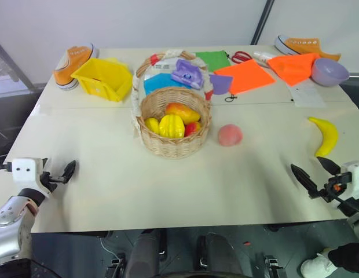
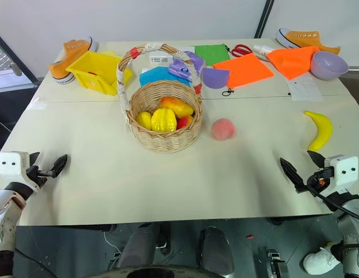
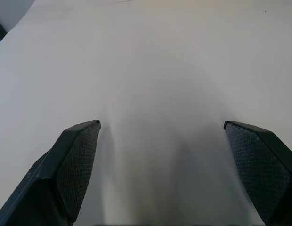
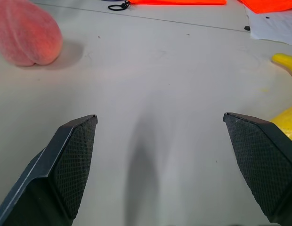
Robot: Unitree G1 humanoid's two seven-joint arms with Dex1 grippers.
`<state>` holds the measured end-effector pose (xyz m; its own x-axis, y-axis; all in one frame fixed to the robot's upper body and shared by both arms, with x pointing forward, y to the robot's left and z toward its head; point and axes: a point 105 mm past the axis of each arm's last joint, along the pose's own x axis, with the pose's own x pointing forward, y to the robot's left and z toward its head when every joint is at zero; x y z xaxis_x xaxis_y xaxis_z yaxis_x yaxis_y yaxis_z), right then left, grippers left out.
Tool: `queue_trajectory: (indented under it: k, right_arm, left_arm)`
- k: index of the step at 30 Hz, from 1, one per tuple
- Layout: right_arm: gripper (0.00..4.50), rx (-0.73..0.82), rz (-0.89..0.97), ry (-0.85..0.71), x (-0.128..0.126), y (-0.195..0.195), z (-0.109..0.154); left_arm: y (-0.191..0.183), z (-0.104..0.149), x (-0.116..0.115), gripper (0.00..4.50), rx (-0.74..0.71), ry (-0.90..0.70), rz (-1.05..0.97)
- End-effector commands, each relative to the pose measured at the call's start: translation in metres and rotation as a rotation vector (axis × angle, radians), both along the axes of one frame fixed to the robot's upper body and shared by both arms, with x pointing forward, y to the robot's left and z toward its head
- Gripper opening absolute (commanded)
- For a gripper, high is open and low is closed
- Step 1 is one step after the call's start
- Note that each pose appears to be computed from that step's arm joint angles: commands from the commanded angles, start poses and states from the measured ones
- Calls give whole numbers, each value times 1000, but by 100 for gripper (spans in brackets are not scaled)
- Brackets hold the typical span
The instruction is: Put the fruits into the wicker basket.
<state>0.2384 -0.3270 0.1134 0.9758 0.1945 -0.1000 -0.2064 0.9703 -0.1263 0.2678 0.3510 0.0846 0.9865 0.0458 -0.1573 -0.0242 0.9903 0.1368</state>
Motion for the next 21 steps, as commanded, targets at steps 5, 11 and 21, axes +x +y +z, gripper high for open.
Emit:
queue_trajectory:
  k: [5, 11, 21]
  right_arm:
    - [449, -11, 50, -57, 4, 12, 19]
    - [449, 5, 182, -66, 12, 40, 34]
    - [449, -110, 393, -87, 54, 116, 58]
  left_arm:
    - [-7, 16, 5, 450, -6, -60, -26]
    - [-25, 29, 10, 450, -2, -88, -117]
    - [-156, 91, -4, 450, -49, -121, -817]
